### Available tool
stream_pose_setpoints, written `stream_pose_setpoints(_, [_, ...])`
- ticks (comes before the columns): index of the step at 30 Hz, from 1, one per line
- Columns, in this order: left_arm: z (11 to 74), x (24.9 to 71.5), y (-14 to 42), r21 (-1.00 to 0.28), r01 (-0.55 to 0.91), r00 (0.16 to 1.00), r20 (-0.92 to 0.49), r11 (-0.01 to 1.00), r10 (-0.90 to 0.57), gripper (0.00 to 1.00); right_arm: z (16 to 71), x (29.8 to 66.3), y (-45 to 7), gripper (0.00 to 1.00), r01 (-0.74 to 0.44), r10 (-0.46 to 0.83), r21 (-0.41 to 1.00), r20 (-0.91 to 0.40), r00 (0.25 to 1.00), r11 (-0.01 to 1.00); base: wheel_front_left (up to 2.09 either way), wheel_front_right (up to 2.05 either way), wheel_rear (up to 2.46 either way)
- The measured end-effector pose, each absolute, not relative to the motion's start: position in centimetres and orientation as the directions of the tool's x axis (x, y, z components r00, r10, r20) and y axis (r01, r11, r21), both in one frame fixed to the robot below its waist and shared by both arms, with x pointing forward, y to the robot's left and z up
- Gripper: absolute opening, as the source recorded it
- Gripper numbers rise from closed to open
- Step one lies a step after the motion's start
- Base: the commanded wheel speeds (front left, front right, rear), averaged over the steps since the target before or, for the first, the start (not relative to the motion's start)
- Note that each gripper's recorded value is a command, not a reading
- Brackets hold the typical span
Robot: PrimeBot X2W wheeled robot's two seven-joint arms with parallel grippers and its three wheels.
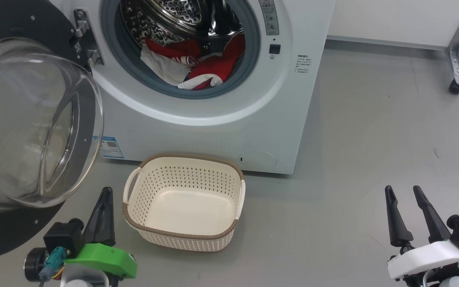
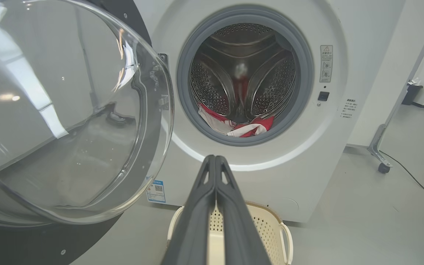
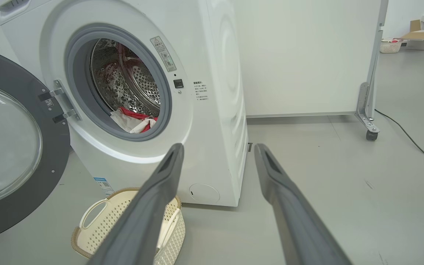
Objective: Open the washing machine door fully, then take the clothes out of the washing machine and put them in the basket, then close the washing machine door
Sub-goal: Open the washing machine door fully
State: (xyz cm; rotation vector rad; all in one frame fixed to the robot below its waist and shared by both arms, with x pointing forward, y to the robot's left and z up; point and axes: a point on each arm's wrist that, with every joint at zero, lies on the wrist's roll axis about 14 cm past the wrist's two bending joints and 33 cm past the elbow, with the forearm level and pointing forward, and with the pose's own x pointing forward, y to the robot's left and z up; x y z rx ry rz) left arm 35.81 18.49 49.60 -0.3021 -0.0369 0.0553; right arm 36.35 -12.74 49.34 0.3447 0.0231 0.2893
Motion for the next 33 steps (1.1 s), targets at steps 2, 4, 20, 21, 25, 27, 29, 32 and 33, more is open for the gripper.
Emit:
stream_pose_setpoints(2, [49.9,35.9,17.6,-0.302,-0.021,0.999,0.038,0.953,0.034,0.0,49.4,35.9,-13.3,1.0,-0.261,0.268,0.334,0.027,0.963,0.905,0.0,0.0,0.0])
stream_pose_setpoints(4, [50.2,36.0,16.8,-0.305,0.008,0.999,0.048,0.952,0.007,0.0,49.4,35.6,-13.7,1.0,-0.249,0.253,0.334,0.03,0.967,0.909,0.0,0.0,0.0])
stream_pose_setpoints(20, [51.1,35.9,13.9,-0.337,0.099,0.994,0.081,0.936,-0.076,0.0,49.8,34.5,-15.7,1.0,-0.183,0.18,0.343,0.042,0.983,0.921,0.0,0.0,0.0])
stream_pose_setpoints(21, [51.1,35.9,13.7,-0.337,0.103,0.993,0.081,0.936,-0.08,0.36,49.7,34.5,-15.7,1.0,-0.182,0.179,0.345,0.041,0.983,0.921,0.0,0.0,0.0])
stream_pose_setpoints(25, [50.9,35.8,13.1,-0.339,0.117,0.992,0.074,0.934,-0.097,1.0,49.4,34.2,-15.7,1.0,-0.175,0.175,0.35,0.031,0.984,0.92,0.0,0.0,0.0])
stream_pose_setpoints(27, [50.7,35.7,13.0,-0.34,0.121,0.992,0.07,0.932,-0.103,1.0,49.4,34.2,-15.8,1.0,-0.171,0.172,0.352,0.03,0.985,0.92,0.0,0.0,0.0])
stream_pose_setpoints(29, [50.8,35.8,12.9,-0.343,0.124,0.992,0.072,0.931,-0.105,1.0,49.4,34.2,-15.9,1.0,-0.168,0.167,0.352,0.033,0.985,0.921,0.0,0.0,0.0])
stream_pose_setpoints(32, [50.8,35.8,12.7,-0.35,0.128,0.991,0.072,0.928,-0.11,1.0,49.5,34.2,-16.1,1.0,-0.164,0.162,0.352,0.034,0.986,0.922,0.0,0.0,0.0])
stream_pose_setpoints(33, [50.8,35.8,12.6,-0.35,0.13,0.991,0.072,0.928,-0.111,1.0,49.5,34.2,-16.1,1.0,-0.163,0.161,0.352,0.035,0.986,0.922,0.0,0.0,0.0])
